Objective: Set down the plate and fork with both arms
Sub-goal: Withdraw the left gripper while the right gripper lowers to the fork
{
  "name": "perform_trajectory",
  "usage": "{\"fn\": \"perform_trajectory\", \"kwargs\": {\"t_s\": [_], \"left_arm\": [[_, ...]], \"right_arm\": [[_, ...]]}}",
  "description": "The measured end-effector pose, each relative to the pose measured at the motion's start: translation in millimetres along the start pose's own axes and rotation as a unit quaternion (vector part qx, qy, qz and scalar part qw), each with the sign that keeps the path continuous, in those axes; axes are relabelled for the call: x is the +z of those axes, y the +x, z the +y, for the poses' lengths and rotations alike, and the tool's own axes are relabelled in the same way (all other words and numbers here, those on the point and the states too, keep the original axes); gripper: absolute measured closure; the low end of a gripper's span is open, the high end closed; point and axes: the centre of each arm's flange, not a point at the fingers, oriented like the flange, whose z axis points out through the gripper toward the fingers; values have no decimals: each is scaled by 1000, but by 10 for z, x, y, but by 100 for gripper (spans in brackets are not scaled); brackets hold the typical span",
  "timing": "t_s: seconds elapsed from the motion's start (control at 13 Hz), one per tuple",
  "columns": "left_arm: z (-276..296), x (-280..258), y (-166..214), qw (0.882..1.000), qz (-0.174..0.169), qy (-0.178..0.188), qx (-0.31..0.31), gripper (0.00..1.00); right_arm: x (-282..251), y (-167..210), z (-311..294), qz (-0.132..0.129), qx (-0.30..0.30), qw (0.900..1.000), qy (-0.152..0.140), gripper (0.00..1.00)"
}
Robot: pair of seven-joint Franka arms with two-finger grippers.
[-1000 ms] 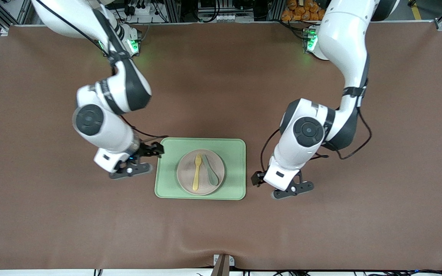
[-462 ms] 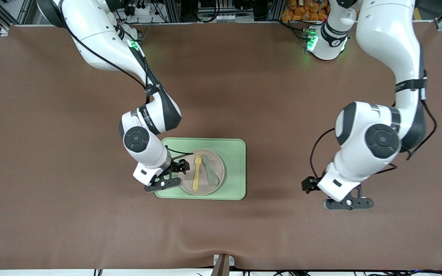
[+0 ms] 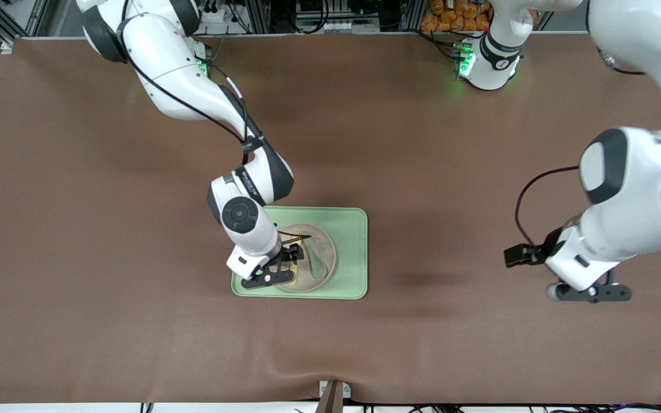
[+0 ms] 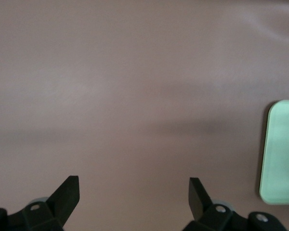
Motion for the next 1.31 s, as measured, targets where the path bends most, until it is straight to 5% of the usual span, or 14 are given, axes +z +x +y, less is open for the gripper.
{"fn": "perform_trajectory", "kwargs": {"t_s": [0.54, 1.31], "left_arm": [[-424, -615, -611, 999, -11, 44, 2, 0], [-186, -1318, -1505, 998, -2, 51, -24, 0]], "right_arm": [[115, -94, -153, -7, 20, 1000, -15, 0], [156, -169, -304, -9, 46, 999, -15, 0]]}}
